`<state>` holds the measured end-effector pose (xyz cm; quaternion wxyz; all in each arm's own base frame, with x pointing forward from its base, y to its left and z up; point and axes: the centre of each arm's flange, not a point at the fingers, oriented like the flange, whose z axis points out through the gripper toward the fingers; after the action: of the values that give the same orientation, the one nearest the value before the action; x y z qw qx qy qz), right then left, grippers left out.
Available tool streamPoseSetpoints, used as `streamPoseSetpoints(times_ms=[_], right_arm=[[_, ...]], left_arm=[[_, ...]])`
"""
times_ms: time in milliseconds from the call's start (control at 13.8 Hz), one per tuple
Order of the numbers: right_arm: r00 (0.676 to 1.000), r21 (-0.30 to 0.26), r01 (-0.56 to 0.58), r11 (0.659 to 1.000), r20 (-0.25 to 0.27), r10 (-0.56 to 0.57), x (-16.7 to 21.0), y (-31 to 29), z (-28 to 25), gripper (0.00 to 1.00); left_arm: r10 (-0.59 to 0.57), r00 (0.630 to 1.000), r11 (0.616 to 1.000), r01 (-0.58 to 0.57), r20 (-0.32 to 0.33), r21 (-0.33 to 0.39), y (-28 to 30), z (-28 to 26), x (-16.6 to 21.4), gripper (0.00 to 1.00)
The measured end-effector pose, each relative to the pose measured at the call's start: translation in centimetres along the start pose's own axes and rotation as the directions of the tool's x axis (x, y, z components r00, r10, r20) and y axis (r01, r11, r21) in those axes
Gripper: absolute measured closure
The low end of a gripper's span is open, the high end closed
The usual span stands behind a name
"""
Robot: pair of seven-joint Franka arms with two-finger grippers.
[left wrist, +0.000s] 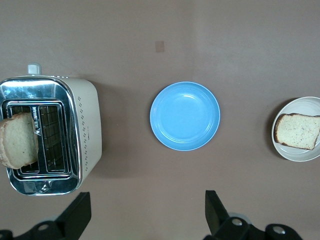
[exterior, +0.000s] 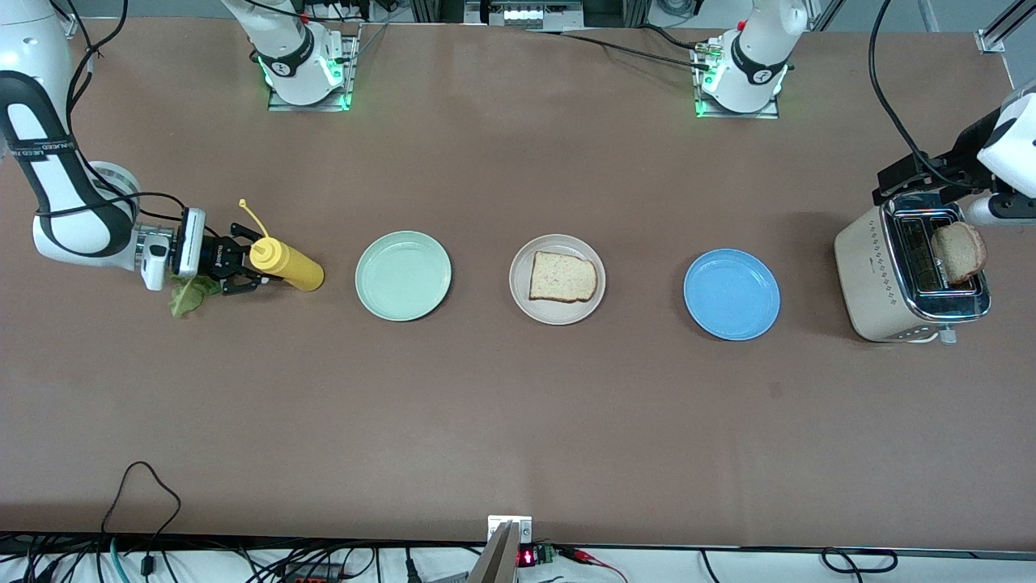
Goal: Make sandwich in beige plate with both arms
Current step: 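Move the right gripper to the green lettuce leaf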
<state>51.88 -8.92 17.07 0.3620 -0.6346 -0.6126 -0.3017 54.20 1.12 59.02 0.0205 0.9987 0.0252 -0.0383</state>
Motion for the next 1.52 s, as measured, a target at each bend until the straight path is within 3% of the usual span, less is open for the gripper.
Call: streamPoseSetpoints(times_ms=[289,650,939,1228,1373,1517], right_arm=[[1.0,0.002,-0.001,1.0,-0.003,0.001,-0.1,0.0,0.2,0.01],[1.0,-0.008,0.003,1.0,0.0,-0.003,0.0,0.3,-0.3,0.0],[0.999,-0.041,-0.037,0.999,0.013,0.037,-2.4,-0.6,-2.8,0.0],[0.996,-0.063,-0.063,0.996,0.057,0.067,-5.0,-1.8,-6.3,0.0],[0.992,-0.103,-0.089,0.991,0.078,0.097,-4.6,-1.1,-8.9,0.0],[0.972,-0.127,-0.18,0.975,0.126,0.196,-3.2,-0.1,-11.5,0.0]], left_arm=[[0.0,1.0,1.0,0.0,0.0,0.0,0.0,0.0,0.0,0.0],[0.0,1.0,1.0,0.0,-0.002,0.0,0.0,0.0,0.0,0.0],[0.0,1.0,1.0,0.0,-0.012,0.0,0.0,-0.1,0.1,0.0],[0.0,1.0,1.0,0.0,-0.029,-0.001,0.0,-0.3,0.3,0.0],[0.0,0.999,1.0,0.0,-0.033,-0.001,0.0,-0.3,0.3,0.0],[-0.001,0.999,1.0,0.001,-0.042,-0.001,0.0,-0.4,0.5,0.0]])
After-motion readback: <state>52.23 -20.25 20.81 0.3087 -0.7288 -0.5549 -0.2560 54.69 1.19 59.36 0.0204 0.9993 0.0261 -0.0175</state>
